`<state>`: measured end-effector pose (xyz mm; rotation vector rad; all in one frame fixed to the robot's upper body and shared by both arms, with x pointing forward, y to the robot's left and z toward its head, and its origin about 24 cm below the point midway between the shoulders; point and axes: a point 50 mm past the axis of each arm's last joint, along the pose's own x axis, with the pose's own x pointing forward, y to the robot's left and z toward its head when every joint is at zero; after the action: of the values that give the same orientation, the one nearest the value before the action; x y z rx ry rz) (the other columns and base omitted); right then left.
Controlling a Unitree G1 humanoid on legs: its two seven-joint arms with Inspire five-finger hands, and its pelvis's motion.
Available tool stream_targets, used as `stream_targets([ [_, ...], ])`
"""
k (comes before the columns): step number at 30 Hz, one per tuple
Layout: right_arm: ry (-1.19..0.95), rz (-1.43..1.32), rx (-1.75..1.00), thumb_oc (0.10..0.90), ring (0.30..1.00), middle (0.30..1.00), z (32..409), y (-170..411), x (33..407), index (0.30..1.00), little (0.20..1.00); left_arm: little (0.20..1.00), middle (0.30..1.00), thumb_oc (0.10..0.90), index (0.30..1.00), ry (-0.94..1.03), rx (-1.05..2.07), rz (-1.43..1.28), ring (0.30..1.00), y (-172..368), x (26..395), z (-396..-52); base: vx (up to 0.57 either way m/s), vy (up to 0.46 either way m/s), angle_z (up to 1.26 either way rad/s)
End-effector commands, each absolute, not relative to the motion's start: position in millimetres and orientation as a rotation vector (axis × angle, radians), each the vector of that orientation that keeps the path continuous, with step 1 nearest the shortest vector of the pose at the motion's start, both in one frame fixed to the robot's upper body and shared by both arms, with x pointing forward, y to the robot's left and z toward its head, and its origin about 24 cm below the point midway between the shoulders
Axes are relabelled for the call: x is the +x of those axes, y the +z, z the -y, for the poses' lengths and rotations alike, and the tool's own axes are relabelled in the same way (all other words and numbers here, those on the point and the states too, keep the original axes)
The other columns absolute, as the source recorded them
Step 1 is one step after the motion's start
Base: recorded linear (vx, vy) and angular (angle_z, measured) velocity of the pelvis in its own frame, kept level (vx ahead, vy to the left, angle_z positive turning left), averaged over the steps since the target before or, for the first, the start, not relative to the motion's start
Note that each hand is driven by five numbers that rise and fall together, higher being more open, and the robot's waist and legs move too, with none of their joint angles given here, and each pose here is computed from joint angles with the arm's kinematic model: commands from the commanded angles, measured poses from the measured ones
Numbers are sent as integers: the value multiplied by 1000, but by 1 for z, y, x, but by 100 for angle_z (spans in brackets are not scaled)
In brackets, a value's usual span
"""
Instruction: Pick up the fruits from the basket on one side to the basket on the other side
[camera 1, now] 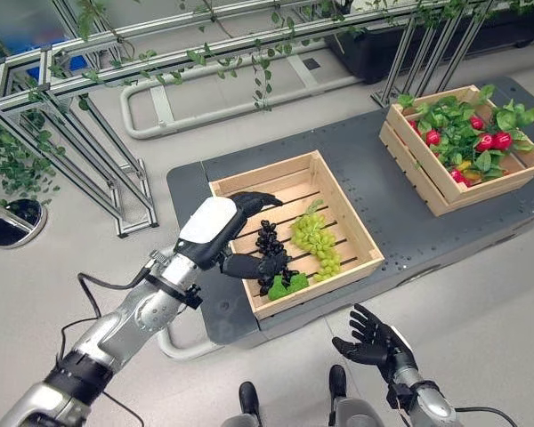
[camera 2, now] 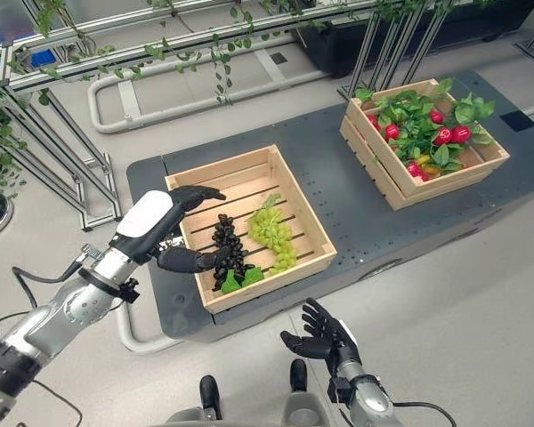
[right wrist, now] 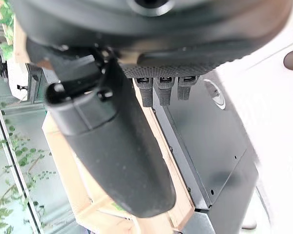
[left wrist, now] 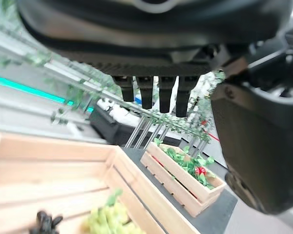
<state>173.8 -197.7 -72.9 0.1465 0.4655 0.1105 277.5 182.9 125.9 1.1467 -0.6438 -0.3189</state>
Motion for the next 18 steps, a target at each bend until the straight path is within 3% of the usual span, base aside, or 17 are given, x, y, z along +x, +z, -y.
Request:
stream_targets([
  [1, 161, -202, 146, 800, 900, 900, 200, -28, 212, 900, 900, 900, 900, 800, 900, -162, 1230, 931, 900, 186, 299, -172, -85, 24, -7],
  [12, 213, -146, 84, 800, 900, 900, 210, -10, 234, 900, 900, 900, 900, 800, 900, -33, 1753, 930, 900, 208, 342, -180, -70, 17, -9],
  [18, 226, -101, 61, 800, 900, 900, 208, 0, 245, 900, 900, 900, 900, 800, 900, -187, 2007, 757, 900, 214, 351, -168, -57, 2, -3],
])
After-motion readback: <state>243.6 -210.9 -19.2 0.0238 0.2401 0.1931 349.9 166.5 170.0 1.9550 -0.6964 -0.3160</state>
